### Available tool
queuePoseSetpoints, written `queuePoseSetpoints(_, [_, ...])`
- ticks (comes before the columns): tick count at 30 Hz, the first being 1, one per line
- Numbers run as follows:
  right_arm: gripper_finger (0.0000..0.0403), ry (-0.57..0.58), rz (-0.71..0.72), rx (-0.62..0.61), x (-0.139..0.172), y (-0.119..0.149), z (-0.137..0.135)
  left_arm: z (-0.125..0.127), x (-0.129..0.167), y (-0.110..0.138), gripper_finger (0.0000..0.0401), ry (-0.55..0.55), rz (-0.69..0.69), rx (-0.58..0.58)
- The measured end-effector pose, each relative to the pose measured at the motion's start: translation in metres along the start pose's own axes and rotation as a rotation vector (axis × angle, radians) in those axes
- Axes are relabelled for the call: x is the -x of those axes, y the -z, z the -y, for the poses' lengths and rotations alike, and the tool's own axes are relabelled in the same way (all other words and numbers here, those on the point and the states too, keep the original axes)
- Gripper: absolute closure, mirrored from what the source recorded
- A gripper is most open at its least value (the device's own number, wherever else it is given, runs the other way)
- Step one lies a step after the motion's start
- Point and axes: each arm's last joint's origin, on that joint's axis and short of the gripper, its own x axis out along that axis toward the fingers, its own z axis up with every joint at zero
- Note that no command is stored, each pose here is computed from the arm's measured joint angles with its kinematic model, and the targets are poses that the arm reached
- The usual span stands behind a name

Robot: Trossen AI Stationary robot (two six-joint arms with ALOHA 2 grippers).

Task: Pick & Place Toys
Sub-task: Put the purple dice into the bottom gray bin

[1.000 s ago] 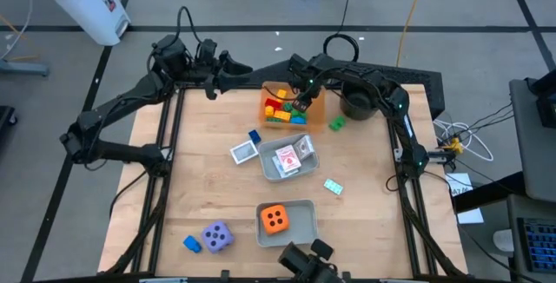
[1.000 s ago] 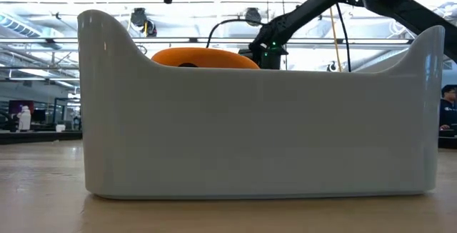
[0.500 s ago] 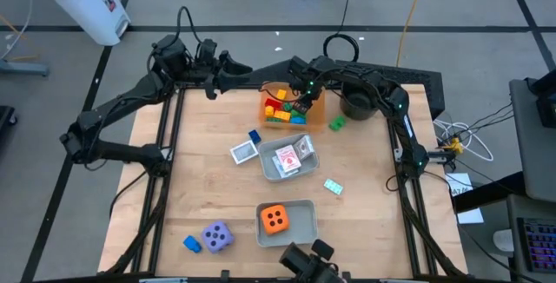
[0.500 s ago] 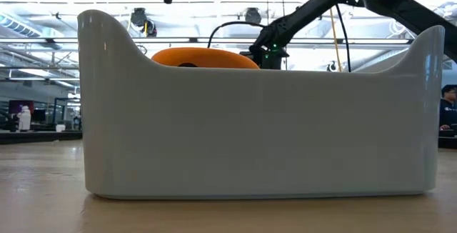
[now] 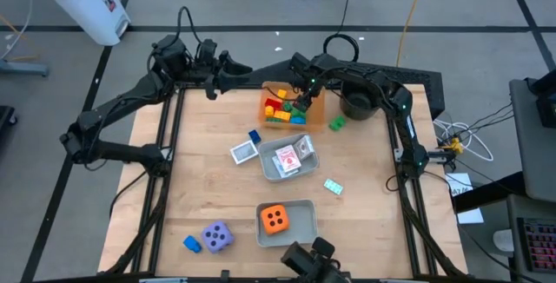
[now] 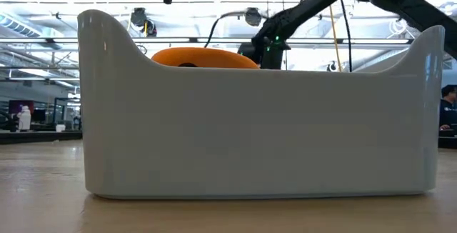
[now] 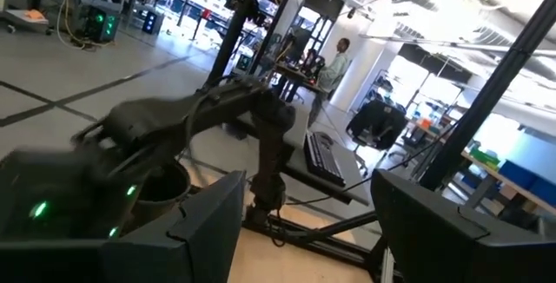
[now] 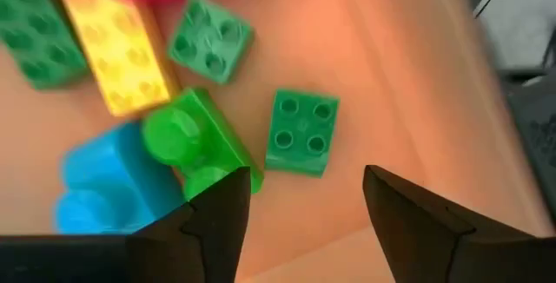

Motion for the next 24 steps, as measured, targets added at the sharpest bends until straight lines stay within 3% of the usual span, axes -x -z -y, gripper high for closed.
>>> queuePoseSetpoints(8, [0.0168, 0.0, 0.23, -0.054, 0.061, -0.003, -0.004, -0.006, 0.001, 0.015, 0.0142, -0.054, -0.123, 0.03])
queuePoseSetpoints(12, [0.0165, -0.073, 0.325, -0.06, 0.093, 0.0, -0.013, -0.01, 0.004, 0.03, 0.0142, -0.097, -0.241, 0.093])
queuePoseSetpoints(18, [0.0165, -0.122, 0.364, -0.024, 0.13, 0.015, -0.037, -0.01, 0.009, 0.054, 0.0142, -0.147, -0.442, 0.158])
queuePoseSetpoints(24, [0.0165, -0.151, 0.366, 0.08, 0.151, 0.03, -0.074, 0.0, 0.008, 0.076, 0.0142, -0.257, -0.625, 0.124])
